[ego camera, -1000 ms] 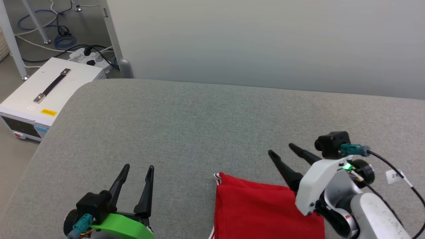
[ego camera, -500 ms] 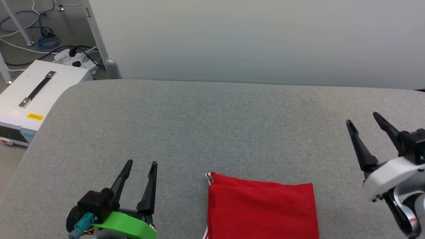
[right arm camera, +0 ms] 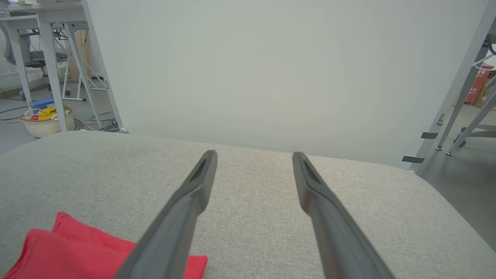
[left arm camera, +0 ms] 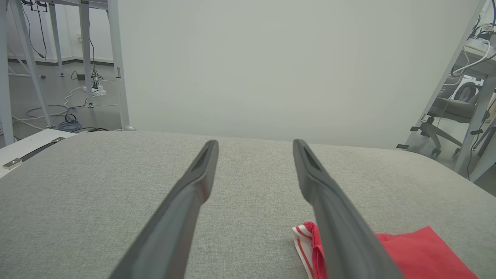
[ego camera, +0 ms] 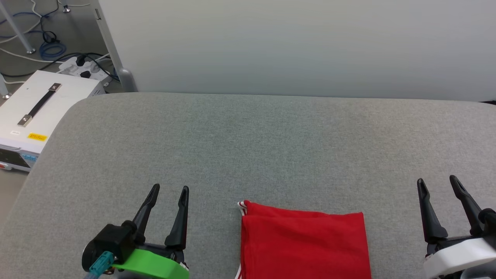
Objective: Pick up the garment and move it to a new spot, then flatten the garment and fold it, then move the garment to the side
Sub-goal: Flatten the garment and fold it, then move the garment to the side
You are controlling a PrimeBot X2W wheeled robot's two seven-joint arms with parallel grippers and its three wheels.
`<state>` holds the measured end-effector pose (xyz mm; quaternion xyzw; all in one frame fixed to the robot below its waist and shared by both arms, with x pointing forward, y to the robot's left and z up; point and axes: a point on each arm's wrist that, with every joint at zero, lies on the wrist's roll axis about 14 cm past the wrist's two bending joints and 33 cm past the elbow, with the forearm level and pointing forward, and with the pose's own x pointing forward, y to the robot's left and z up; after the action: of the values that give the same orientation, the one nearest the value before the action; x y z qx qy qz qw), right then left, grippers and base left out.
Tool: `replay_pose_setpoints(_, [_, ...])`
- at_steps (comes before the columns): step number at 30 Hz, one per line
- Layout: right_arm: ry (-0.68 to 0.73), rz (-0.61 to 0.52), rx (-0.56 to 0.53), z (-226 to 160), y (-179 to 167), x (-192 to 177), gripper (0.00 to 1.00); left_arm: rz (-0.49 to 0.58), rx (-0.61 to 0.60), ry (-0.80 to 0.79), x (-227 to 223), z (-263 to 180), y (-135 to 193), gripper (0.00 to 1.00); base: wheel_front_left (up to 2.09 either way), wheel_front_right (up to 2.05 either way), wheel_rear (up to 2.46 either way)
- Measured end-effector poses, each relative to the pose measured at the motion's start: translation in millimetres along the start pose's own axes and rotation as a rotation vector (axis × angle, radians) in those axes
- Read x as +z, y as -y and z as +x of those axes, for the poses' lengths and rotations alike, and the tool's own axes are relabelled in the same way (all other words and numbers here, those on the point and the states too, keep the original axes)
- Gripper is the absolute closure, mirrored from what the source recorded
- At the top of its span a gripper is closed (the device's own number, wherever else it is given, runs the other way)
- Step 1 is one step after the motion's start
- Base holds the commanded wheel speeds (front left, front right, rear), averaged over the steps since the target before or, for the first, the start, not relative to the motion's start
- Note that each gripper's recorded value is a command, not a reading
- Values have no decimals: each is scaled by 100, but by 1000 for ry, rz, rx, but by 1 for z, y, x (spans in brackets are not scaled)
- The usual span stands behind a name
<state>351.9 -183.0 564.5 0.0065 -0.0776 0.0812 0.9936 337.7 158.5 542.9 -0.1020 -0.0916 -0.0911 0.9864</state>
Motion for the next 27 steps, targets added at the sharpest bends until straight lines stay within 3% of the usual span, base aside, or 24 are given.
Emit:
replay_pose_setpoints(17, [-41,20,15,2,-9,-12,0,4,2,-22,-7,1,-1,0,0,0,0])
replay_pose_setpoints(21, [-122,28,39,4,-16,-26,0,2,3,-34,-11,0,0,0,0,0,0])
replay_pose_setpoints(27, [-371,65,89,-3,-32,-73,0,0,18,-58,-18,-1,-5,0,0,0,0])
